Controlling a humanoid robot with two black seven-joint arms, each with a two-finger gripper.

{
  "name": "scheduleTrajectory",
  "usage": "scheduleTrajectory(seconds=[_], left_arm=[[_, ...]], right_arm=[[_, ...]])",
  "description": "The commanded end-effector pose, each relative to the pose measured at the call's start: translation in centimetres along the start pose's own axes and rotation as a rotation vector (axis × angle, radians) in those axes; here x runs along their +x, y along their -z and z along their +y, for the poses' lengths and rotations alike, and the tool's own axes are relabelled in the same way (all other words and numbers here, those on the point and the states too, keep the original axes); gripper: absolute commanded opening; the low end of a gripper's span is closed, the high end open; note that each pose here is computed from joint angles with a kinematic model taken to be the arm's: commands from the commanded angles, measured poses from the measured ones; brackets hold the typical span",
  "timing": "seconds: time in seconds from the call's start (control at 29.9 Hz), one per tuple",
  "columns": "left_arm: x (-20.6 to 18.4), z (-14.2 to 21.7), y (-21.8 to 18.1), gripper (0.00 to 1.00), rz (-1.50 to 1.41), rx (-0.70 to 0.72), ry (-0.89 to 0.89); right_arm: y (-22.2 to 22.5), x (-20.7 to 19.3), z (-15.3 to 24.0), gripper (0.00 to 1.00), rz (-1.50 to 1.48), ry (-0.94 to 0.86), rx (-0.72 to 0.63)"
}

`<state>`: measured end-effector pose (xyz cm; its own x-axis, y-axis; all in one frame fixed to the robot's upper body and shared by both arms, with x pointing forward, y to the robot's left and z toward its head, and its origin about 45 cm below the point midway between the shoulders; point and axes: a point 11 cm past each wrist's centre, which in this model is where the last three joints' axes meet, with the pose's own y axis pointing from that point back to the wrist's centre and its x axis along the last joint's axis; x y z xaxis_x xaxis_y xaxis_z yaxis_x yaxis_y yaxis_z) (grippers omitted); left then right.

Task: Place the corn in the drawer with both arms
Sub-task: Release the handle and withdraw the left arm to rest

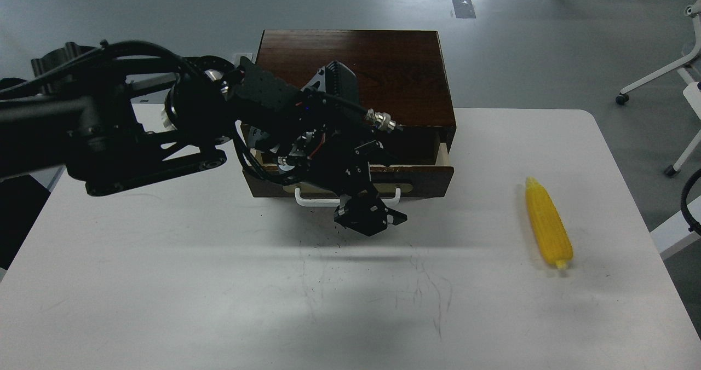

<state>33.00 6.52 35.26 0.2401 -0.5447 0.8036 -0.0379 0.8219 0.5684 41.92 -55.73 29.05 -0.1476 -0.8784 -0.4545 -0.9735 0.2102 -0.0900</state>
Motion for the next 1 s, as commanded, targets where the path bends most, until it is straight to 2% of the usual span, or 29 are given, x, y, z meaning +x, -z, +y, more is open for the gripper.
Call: scheduleTrajectory(seconds=[0.0,0.07,0.17,0.27,0.33,0.37,0.53,0.6,0.73,0.8,0.97], left_arm=[[2.7,2.2,-0.3,0.97,0.273,-0.117,-0.201],[4.0,4.7,1.0,0.98,0.49,-0.173,-0.353],[4.5,8.2,3.3,0.98,0.706,-0.213,-0.533],[3.4,12.4,7.1,0.98,0.95,-0.232,-0.772],[2.2,14.1,9.4,0.98,1.052,-0.226,-0.89],[2.2,14.2,9.4,0.98,1.052,-0.226,-0.891],[-1.8,19.3,13.5,0.98,1.301,-0.304,-1.259],[-2.8,21.1,14.1,0.98,1.322,-0.303,-1.336],[-6.9,25.9,16.6,0.98,1.393,-0.282,-1.599],[-8.2,26.9,17.1,0.98,1.414,-0.275,-1.664],[-13.5,27.7,17.8,0.98,1.52,-0.229,-1.784]], right_arm=[[0.7,0.0,-0.1,1.0,0.015,0.002,0.005],[2.6,0.1,-0.1,1.0,0.108,0.021,-0.009],[3.0,-2.0,-1.1,1.0,0.197,0.089,-0.049],[3.4,-2.8,-1.4,1.0,0.292,0.124,-0.091],[4.0,-3.0,-1.5,1.0,0.328,0.131,-0.097],[4.0,-3.0,-1.5,1.0,0.329,0.131,-0.097],[5.2,-6.8,-3.3,1.0,0.6,0.25,-0.165],[5.1,-7.9,-3.6,1.0,0.665,0.285,-0.185],[3.0,-12.1,-3.8,1.0,0.774,0.439,-0.259],[1.9,-13.4,-3.5,1.0,0.78,0.488,-0.291],[-2.6,-14.9,0.3,1.0,0.938,0.647,-0.544]])
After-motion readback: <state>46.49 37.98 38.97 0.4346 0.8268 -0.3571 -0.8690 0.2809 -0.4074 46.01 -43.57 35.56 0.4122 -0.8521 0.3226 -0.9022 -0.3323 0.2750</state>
